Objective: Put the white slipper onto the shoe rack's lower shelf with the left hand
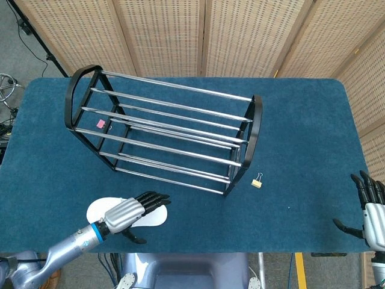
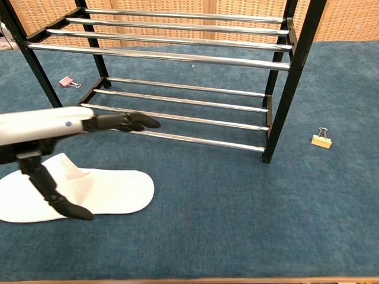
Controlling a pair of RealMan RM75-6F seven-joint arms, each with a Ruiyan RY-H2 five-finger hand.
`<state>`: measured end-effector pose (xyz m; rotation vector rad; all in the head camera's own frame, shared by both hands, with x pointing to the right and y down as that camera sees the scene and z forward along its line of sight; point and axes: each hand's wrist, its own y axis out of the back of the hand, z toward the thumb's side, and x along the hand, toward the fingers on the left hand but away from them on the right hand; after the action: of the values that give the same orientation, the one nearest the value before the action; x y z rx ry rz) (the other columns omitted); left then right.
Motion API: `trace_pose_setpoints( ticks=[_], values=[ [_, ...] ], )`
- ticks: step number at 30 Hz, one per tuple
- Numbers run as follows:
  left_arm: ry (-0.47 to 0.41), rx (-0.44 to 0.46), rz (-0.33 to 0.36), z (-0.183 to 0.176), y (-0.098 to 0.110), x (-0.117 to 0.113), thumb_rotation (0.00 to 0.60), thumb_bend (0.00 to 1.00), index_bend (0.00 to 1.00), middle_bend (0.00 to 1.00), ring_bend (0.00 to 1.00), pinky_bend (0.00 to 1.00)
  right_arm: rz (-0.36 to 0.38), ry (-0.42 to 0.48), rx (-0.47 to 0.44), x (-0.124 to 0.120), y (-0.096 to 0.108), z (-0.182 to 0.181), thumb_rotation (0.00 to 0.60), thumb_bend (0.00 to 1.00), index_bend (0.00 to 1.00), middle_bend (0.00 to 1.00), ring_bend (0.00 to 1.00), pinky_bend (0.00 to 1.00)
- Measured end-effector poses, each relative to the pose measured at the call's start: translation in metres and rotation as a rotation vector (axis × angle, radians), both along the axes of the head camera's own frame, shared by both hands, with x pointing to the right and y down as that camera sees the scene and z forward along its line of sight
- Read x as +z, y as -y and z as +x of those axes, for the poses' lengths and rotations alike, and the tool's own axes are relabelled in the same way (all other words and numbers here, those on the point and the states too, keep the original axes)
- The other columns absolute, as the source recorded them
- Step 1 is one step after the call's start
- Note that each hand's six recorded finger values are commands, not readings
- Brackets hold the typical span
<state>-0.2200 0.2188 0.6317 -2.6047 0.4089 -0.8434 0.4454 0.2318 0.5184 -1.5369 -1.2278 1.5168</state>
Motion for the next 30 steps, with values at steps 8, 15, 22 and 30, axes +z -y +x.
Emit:
trace_pose_setpoints(
  ticks=[8,15,22,30],
  values=[
    [0.007,-0.027,-0.127,0.025,-0.007,0.035,0.6,0.02,0.03,0.0,0.0,0.03,-0.006,0.003,0.005,0.001,0.0,0.001,0.6,0.0,0.0,0.0,0.0,0.0],
    [0.018,-0.035,-0.161,0.033,-0.012,0.051,0.6,0.02,0.03,0.0,0.0,0.03,-0.018,0.016,0.007,0.0,0.0,0.002,0.6,0.0,0.0,0.0,0.0,0.0],
    [0.04,-0.03,-0.173,0.033,-0.012,0.059,0.6,0.02,0.03,0.0,0.0,0.03,-0.013,0.02,0.012,-0.001,0.0,0.003,0.6,0.0,0.0,0.0,0.0,0.0],
    [0.04,-0.024,-0.206,0.025,-0.018,0.058,0.6,0.02,0.03,0.0,0.0,0.03,-0.02,0.012,0.005,0.001,-0.001,0.001,0.6,0.0,0.0,0.0,0.0,0.0]
  ],
)
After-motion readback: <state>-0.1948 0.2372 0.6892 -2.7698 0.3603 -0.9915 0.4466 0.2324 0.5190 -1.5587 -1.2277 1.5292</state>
